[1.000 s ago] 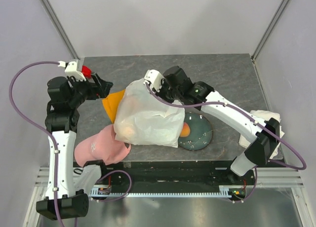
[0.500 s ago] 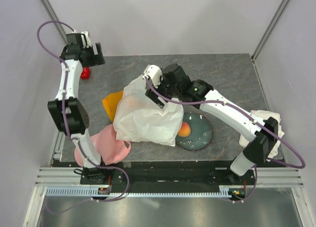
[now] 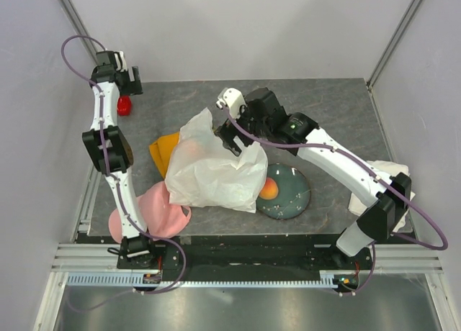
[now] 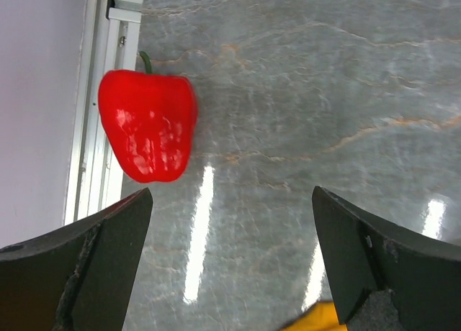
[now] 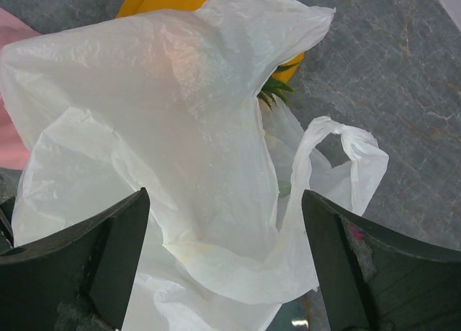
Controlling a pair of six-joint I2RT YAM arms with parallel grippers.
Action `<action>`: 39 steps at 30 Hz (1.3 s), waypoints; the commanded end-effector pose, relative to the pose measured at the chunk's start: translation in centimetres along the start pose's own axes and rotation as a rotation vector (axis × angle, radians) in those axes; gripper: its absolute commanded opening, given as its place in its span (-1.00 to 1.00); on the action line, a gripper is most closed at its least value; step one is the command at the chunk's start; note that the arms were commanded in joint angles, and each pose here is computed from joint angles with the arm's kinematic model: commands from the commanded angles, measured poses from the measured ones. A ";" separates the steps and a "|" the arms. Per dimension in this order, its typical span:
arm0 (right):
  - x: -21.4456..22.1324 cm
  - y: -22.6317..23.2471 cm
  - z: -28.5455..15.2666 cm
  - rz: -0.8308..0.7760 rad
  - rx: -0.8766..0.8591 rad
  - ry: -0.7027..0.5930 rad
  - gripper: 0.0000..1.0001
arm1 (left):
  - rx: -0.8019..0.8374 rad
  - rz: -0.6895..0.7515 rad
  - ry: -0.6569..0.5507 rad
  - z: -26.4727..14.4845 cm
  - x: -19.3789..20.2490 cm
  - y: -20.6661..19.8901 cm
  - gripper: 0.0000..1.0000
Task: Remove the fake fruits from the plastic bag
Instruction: Pick up the fake fruit from the center of the board.
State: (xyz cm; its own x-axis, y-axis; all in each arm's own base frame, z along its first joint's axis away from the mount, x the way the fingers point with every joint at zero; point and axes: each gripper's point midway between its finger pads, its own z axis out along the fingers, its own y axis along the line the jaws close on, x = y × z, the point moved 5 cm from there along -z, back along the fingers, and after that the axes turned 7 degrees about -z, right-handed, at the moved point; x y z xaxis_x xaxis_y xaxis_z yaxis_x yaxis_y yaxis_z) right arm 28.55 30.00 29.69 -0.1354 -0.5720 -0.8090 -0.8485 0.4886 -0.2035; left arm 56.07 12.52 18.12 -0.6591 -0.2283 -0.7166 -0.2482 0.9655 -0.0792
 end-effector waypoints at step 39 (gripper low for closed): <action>2.2 -9.7 -1.8 0.254 0.202 0.004 0.89 | 0.236 0.032 -0.090 -9.1 -2.4 -4.0 -0.97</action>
State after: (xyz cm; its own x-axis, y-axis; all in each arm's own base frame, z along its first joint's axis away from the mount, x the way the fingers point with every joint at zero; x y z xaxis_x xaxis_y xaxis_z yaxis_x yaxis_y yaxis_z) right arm 33.25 25.19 28.14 -0.3556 -0.4641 -0.8112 -0.7592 0.6497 -0.0389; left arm 55.37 14.13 13.00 -0.7348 -0.2119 -0.6444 -0.2172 0.9734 -0.0724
